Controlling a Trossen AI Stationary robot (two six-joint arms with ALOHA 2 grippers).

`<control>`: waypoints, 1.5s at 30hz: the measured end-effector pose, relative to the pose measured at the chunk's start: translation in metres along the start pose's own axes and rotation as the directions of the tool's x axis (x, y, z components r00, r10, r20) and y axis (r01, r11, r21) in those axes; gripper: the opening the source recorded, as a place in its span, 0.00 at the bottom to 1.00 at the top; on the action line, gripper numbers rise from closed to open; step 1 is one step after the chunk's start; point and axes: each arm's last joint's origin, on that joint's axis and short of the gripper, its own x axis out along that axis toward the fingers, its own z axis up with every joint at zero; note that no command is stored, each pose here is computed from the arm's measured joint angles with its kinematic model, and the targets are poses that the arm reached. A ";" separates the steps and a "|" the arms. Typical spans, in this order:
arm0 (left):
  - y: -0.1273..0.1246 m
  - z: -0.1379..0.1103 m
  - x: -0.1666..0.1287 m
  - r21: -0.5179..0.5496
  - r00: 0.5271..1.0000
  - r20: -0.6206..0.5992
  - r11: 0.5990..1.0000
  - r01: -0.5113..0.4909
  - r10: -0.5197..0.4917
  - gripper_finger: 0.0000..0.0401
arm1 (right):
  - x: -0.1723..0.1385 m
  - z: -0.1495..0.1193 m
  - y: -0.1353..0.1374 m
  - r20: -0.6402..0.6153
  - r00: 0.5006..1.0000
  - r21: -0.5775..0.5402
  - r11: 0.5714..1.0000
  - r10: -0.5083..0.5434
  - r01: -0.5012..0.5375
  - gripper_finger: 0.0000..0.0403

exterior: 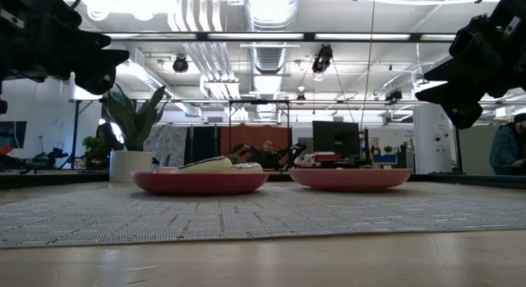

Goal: Pick & Place donuts
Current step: Return to Home Position

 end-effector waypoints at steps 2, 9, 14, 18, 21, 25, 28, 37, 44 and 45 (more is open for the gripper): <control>0.000 0.000 0.000 0.000 1.000 0.000 1.000 0.000 0.000 0.36 | 0.000 0.000 0.000 0.000 1.000 0.000 1.000 0.000 0.000 0.40; 0.000 0.000 0.000 0.000 1.000 0.000 1.000 0.000 0.000 0.36 | 0.000 0.000 0.000 0.002 1.000 -0.059 0.998 0.002 -0.002 0.40; 0.000 0.000 0.000 0.000 1.000 0.000 1.000 0.000 0.000 0.36 | -0.001 0.010 0.006 0.093 0.993 -0.138 0.989 0.071 -0.058 0.40; 0.000 0.000 0.000 0.000 1.000 0.000 1.000 0.000 0.000 0.36 | -0.005 0.017 0.009 0.159 0.975 -0.338 0.937 0.153 -0.092 0.40; 0.000 0.000 0.000 0.000 1.000 0.000 1.000 0.000 0.000 0.36 | -0.007 0.018 0.008 0.160 0.968 -0.434 0.895 0.194 -0.107 0.40; 0.000 0.000 0.000 0.000 1.000 0.000 1.000 0.000 0.000 0.36 | -0.010 0.018 0.007 0.139 0.951 -0.516 0.840 0.277 -0.170 0.40; 0.000 0.000 0.000 0.000 1.000 0.000 1.000 0.001 -0.001 0.36 | -0.011 0.019 0.007 0.121 0.935 -0.536 0.815 0.333 -0.220 0.40; 0.000 0.000 0.000 0.000 1.000 0.000 1.000 0.000 0.000 0.36 | -0.011 0.014 -0.007 0.099 0.958 -0.464 0.864 0.269 -0.195 0.40; 0.000 0.000 0.000 0.000 1.000 0.000 1.000 0.000 0.000 0.36 | -0.010 0.014 -0.007 0.094 0.961 -0.458 0.868 0.261 -0.191 0.40; 0.000 0.000 0.000 0.000 1.000 0.000 1.000 0.000 0.000 0.36 | -0.010 0.014 -0.008 0.092 0.962 -0.443 0.876 0.258 -0.193 0.40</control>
